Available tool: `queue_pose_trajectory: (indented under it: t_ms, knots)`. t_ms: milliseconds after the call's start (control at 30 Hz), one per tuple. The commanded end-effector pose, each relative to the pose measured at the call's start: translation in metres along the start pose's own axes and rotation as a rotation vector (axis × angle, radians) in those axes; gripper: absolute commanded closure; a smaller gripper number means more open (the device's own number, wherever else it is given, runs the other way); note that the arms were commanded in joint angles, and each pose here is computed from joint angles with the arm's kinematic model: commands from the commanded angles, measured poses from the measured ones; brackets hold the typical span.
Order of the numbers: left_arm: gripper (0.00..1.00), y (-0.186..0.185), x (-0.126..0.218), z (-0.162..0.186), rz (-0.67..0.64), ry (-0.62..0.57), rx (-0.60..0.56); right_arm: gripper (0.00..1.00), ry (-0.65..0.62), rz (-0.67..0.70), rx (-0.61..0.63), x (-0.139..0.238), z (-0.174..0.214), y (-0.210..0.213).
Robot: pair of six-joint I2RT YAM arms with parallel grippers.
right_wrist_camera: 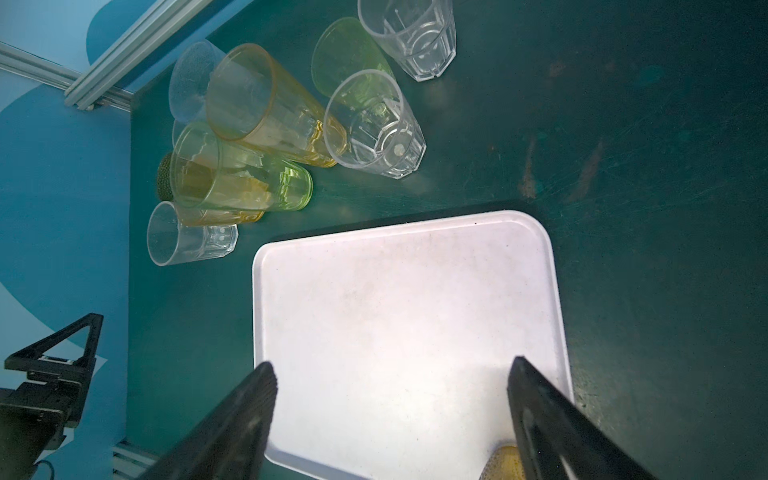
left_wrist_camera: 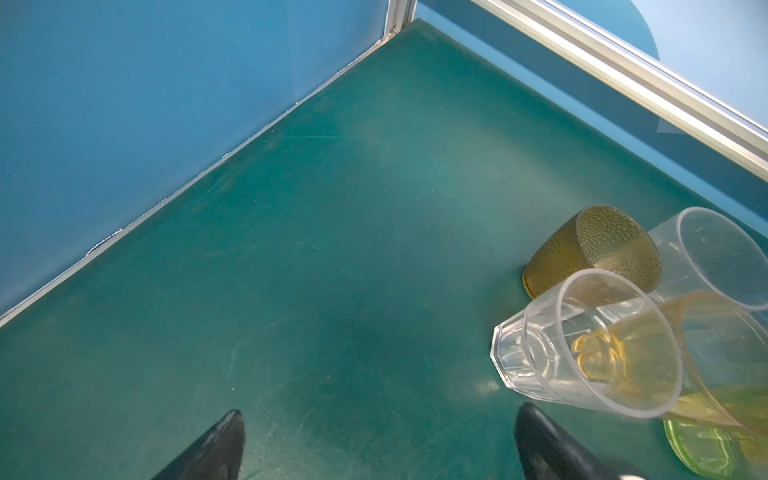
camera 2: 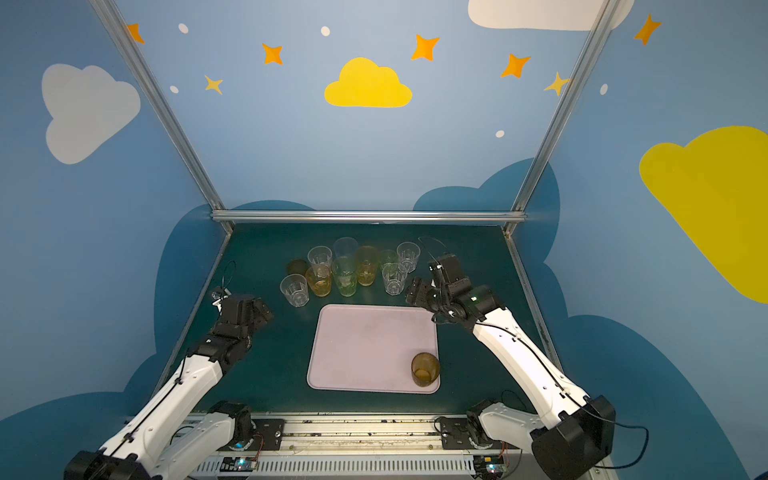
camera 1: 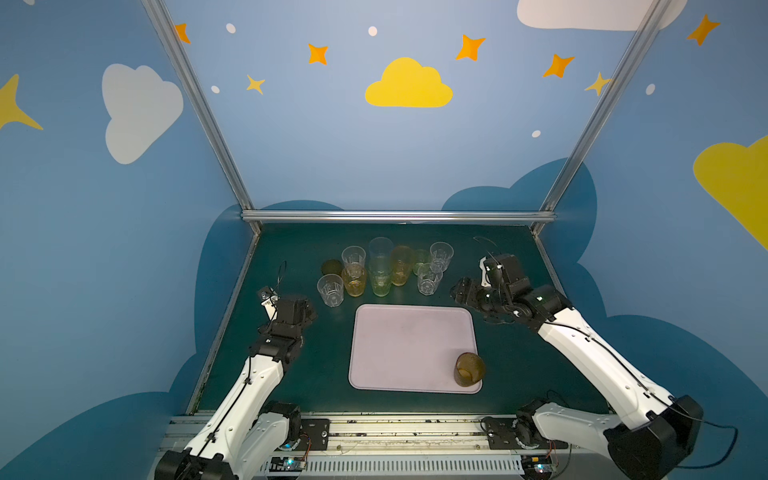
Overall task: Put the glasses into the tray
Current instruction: 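Move the right gripper back toward the glasses while the left gripper approaches them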
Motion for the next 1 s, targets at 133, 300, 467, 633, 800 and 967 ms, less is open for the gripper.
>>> queue_pose_trajectory:
  t_ms: [133,300,467,633,800,967]
  knots:
    - [0.00,0.003,-0.011,-0.007,-0.002,0.012,0.020,0.14,0.028,0.001,0.037,-0.002,0.000,0.001]
    - [0.01,-0.004,-0.018,-0.013,0.034,0.042,0.011,0.14,0.037,0.002,0.050,-0.003,0.001,0.001]
    - [0.05,-0.012,-0.022,-0.019,0.062,0.063,-0.007,0.14,0.036,0.006,0.056,-0.002,0.001,0.000]
    - [0.19,-0.021,-0.027,-0.026,0.104,0.074,-0.008,0.14,0.037,0.015,0.059,-0.002,0.001,-0.002]
    - [0.29,-0.031,-0.033,-0.030,0.137,0.132,-0.016,0.14,0.042,0.032,0.063,-0.003,0.003,-0.005]
    - [0.31,-0.040,-0.039,-0.033,0.167,0.184,-0.036,0.14,0.045,0.041,0.060,-0.005,0.004,-0.007]
Point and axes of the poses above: each gripper's point midway between its finger pads, its own x axis back along the fingers, its own y axis along the line the jaws close on, z = x × y, the point moved 9 cm from there along x, back along the fingers, and after that the axes turned 11 degrees about -x, right-handed, at the moved point
